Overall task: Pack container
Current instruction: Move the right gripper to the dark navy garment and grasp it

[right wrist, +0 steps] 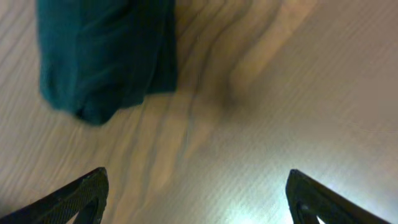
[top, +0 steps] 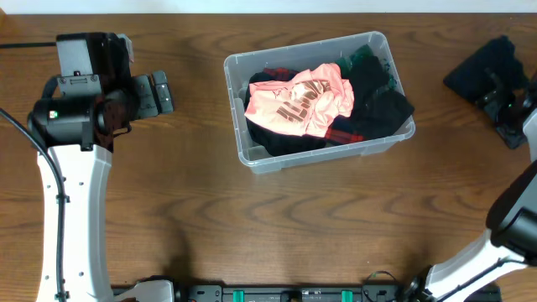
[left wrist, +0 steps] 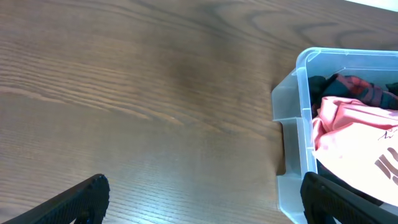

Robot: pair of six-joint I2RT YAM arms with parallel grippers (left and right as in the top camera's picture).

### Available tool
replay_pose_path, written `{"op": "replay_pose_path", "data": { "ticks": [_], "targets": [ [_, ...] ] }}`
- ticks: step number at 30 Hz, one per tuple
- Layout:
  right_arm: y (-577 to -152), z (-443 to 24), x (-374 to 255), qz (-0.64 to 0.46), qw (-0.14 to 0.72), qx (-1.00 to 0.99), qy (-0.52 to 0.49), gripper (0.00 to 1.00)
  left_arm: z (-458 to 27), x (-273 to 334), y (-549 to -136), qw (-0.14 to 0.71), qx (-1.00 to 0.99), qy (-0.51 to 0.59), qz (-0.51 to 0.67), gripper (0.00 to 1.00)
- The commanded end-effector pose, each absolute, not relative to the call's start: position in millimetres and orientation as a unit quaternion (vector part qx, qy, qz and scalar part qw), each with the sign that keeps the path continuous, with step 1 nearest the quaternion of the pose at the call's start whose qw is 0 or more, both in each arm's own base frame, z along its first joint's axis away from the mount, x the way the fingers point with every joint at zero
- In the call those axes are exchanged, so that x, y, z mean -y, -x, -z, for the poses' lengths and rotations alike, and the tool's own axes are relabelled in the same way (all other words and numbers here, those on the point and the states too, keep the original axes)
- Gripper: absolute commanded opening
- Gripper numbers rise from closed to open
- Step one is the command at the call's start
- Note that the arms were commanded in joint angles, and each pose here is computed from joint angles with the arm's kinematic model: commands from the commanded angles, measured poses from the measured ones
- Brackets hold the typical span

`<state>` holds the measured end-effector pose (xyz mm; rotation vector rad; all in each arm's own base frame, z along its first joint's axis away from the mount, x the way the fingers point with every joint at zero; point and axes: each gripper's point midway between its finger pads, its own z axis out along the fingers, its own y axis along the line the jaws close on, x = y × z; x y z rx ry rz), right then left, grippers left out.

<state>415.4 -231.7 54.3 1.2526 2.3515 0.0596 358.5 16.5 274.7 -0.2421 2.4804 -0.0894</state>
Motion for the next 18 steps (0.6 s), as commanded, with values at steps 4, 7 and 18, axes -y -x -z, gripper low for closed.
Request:
{"op": "replay_pose_path", "data": {
  "ticks": [4, 7, 18],
  "targets": [
    [-445, -10, 231, -0.093, 0.261, -0.855, -0.439, 0.91, -271, -17, -360, 0.314, -0.944, 0.094, 0.035, 0.98],
    [-464, 4, 231, -0.118, 0.287, -0.851, -0.424, 0.91, -271, -17, -360, 0.314, -0.944, 0.094, 0.035, 0.98],
    [-494, 76, 236, -0.168, 0.328, -0.809, -0.458, 0.81, -271, -17, -360, 0.314, -0.944, 0.094, 0.035, 0.98]
  ]
}}
